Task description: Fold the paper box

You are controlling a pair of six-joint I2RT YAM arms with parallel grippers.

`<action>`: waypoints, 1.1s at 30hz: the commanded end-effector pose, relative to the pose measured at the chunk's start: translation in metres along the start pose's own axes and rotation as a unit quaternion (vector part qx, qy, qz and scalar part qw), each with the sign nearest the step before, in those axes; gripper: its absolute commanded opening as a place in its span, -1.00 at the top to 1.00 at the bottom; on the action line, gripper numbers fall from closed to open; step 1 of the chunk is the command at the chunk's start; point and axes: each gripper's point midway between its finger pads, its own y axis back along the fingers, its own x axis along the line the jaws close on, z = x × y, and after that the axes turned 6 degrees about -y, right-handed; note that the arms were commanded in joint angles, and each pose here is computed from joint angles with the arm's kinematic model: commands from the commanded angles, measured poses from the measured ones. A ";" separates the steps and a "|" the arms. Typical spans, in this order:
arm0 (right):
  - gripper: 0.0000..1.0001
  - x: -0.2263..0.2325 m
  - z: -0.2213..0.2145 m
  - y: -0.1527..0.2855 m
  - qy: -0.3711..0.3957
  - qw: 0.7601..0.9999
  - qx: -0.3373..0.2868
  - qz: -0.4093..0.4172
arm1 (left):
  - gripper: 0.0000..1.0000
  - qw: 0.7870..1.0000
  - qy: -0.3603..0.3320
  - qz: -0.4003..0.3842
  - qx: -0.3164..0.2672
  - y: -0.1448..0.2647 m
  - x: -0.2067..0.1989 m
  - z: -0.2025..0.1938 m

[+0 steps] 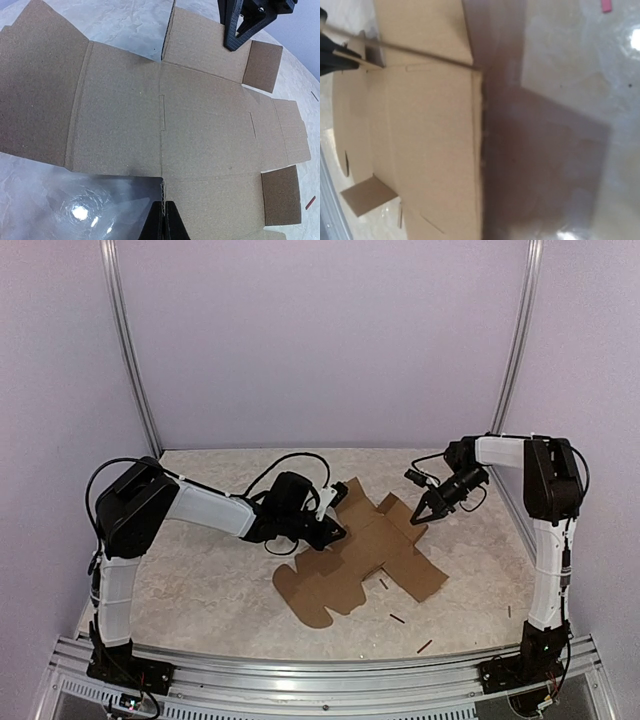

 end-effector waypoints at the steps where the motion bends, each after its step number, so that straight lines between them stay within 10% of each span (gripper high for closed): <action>1: 1.00 0.018 0.001 0.009 0.023 1.000 -0.001 -0.017 | 0.92 1.000 0.002 0.016 -0.018 0.010 0.006 0.013; 11: 1.00 0.050 0.055 0.059 0.173 0.959 -0.031 -0.224 | 0.00 0.997 -0.027 0.055 -0.052 0.067 0.004 0.025; 19: 1.00 0.075 0.096 0.091 0.303 0.855 -0.045 -0.419 | -0.11 0.988 0.024 0.125 -0.087 0.127 0.040 0.011; 33: 1.00 0.118 0.119 0.052 0.482 0.658 -0.074 -0.573 | -0.15 0.961 0.175 0.171 -0.132 0.113 0.151 -0.017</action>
